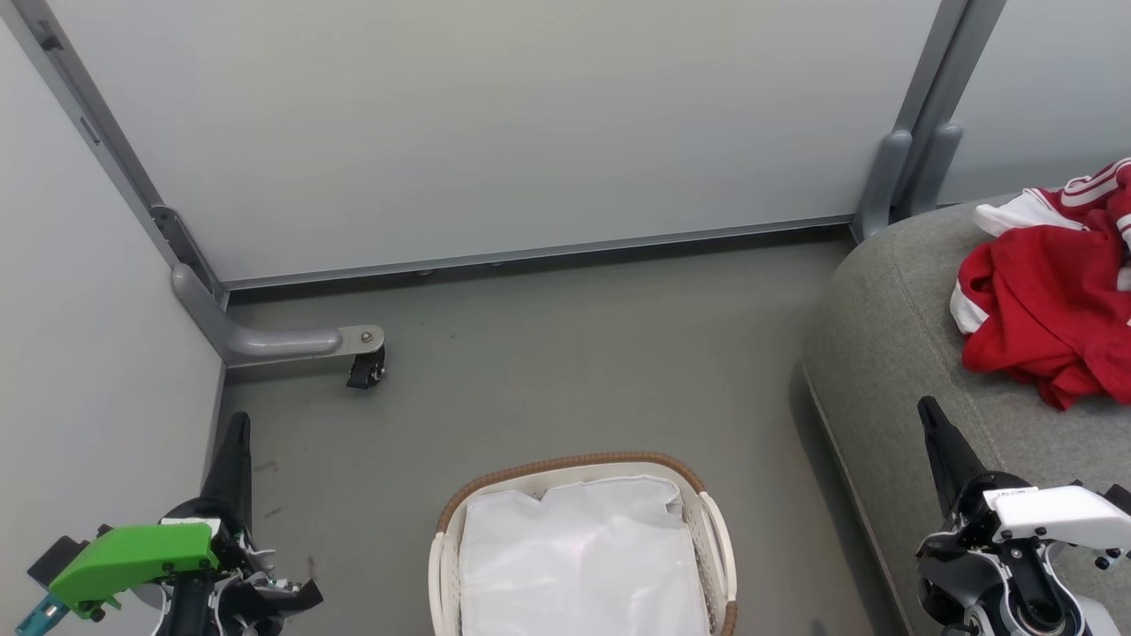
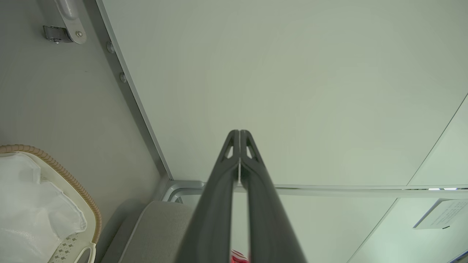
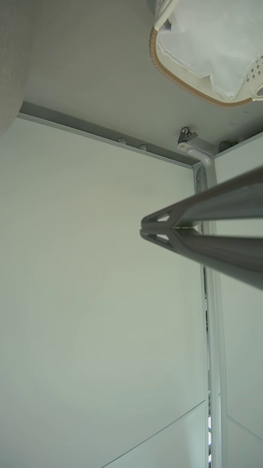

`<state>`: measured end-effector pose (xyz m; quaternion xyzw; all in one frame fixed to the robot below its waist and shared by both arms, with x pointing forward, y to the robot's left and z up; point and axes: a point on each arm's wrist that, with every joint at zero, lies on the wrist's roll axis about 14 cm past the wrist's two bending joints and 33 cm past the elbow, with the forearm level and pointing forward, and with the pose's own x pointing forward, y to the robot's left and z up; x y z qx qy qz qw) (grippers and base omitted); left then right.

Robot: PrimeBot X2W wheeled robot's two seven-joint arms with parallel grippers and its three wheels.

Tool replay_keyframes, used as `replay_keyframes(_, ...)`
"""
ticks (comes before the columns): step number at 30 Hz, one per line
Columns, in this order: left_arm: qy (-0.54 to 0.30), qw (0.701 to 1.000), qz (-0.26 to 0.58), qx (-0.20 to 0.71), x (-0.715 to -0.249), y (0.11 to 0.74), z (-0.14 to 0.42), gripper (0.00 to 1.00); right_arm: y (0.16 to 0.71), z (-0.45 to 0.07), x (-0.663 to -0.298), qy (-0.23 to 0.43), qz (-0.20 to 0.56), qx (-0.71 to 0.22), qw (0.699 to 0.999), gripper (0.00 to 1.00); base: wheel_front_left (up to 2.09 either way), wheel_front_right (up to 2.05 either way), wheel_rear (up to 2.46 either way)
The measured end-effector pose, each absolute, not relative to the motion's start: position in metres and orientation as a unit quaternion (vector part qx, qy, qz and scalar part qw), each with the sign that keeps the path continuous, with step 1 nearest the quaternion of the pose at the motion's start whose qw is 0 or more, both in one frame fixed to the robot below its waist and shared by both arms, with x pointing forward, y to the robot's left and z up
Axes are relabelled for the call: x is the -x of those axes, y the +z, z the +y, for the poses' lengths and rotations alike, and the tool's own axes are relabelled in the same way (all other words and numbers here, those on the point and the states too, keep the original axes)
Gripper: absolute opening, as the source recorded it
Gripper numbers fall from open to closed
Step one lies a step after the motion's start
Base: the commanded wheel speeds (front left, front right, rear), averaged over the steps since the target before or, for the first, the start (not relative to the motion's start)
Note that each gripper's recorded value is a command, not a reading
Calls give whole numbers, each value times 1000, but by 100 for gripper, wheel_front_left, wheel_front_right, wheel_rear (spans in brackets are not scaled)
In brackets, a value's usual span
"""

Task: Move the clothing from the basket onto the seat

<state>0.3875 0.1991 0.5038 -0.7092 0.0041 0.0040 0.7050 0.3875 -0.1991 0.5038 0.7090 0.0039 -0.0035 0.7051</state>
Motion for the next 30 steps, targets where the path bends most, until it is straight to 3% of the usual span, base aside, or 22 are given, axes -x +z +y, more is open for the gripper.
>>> replay_keyframes(30, 4, 705, 4, 709, -388, 504, 199, 0, 504, -199, -388, -3, 4, -709, 705, 0, 0, 0, 0)
